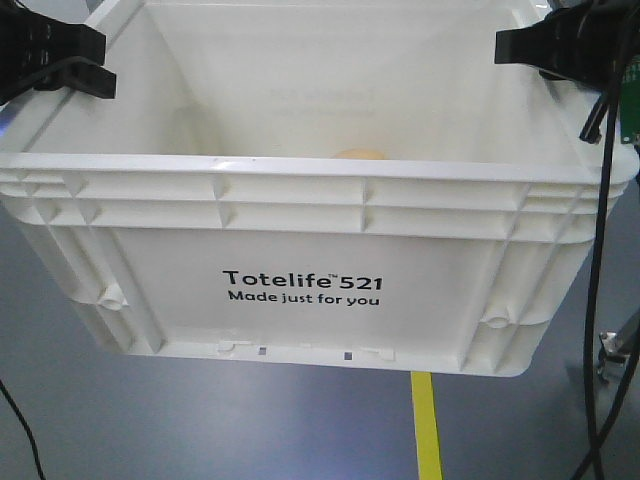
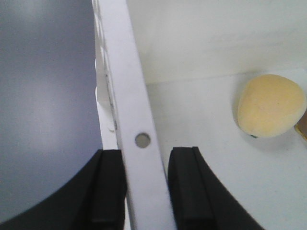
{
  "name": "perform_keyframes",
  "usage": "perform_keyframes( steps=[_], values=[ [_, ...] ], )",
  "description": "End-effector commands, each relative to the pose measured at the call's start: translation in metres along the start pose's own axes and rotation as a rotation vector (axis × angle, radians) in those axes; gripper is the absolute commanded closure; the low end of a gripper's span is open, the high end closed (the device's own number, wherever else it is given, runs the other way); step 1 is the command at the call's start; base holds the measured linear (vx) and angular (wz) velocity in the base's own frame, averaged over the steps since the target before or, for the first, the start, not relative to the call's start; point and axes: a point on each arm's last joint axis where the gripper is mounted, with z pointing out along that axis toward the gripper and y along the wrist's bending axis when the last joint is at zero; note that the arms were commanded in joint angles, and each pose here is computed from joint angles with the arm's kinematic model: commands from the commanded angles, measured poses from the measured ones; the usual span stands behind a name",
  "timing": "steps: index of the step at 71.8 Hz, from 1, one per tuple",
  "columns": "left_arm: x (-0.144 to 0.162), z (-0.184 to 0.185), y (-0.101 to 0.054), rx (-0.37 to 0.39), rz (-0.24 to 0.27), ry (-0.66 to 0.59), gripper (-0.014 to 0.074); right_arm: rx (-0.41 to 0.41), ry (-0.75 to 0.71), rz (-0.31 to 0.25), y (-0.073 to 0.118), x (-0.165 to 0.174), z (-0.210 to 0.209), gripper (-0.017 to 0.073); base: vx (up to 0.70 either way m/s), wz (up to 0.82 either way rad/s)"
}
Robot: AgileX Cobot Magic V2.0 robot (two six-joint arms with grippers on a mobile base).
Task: Place moving items into box and shelve
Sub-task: 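Hold the tote raised while the base drives toward the shelf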
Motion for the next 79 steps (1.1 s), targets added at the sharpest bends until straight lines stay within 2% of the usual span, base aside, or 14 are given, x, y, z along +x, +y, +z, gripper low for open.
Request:
perform_keyframes(
  steps=[1,79],
  values=[
    [-0.0136,-0.0324,-0.0215,0.118,-0.002,-0.186,0.0594,-0.047,-0.221,0.013,0.0025,-0.0276,-0.021,0.0565,0.6,-0.04],
    [-0.0136,-0.0324,-0.0215,0.118,-0.002,-0.186,0.0594,-0.044,-0.211,0.012,0.0024,-0.0267,-0.0196,0.0565,0.59,-0.05]
  ],
)
